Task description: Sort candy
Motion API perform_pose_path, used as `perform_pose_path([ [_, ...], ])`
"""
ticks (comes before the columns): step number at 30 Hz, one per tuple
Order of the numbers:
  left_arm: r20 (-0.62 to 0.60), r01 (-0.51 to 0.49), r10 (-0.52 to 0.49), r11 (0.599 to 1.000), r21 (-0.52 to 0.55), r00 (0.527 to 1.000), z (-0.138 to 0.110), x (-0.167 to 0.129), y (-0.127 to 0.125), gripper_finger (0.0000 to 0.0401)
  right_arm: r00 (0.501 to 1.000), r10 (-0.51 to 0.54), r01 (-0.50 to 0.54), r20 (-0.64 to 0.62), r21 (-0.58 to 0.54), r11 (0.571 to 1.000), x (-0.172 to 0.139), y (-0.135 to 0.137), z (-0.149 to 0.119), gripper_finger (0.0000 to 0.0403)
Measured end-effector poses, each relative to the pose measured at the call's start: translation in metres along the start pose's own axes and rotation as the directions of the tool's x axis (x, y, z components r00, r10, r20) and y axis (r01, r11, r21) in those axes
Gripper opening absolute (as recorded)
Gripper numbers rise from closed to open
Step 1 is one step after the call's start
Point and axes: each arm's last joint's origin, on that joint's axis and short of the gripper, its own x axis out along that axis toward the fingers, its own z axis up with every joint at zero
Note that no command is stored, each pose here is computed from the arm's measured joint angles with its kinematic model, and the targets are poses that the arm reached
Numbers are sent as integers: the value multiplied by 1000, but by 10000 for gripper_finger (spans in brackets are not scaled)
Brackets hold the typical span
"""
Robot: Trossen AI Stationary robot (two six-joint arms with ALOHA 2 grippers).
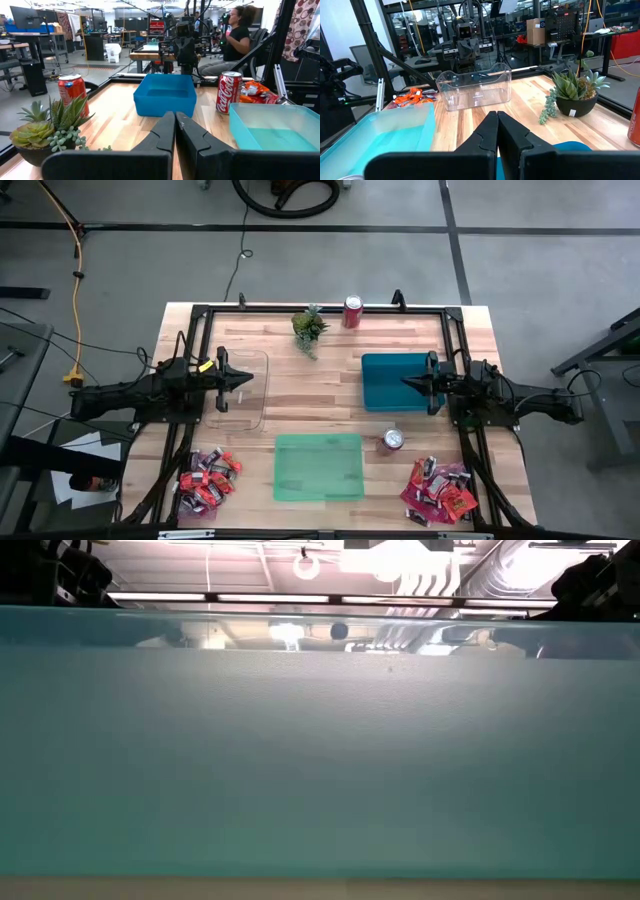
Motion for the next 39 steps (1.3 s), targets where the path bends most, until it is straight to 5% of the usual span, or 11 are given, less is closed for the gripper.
perform_pose_path([
  [22, 1, -1, 1, 1000, 0, 1000, 0, 0, 0, 0, 1000, 2, -3, 11, 17, 1000, 0, 0, 1, 0],
  [26, 0, 0, 0, 1000, 0, 1000, 0, 0, 0, 0, 985, 29, -66, 168, 220, 973, -1, 2, 16, 0],
  [29, 0, 0, 0, 1000, 0, 1000, 0, 0, 0, 0, 930, 17, -156, 367, 351, 923, -7, 4, 35, 0],
  [33, 0, 0, 0, 1000, 0, 1000, 0, 0, 0, 0, 824, 135, -358, 550, 320, 877, -19, 12, 71, 0],
  [36, 0, 0, 0, 1000, 0, 1000, 0, 0, 0, 0, 843, 296, -463, 449, 325, 825, -18, 21, 103, 1],
  [39, 0, 0, 0, 1000, 0, 1000, 0, 0, 0, 0, 891, 411, -454, 193, 416, 788, -9, 31, 130, 6],
])
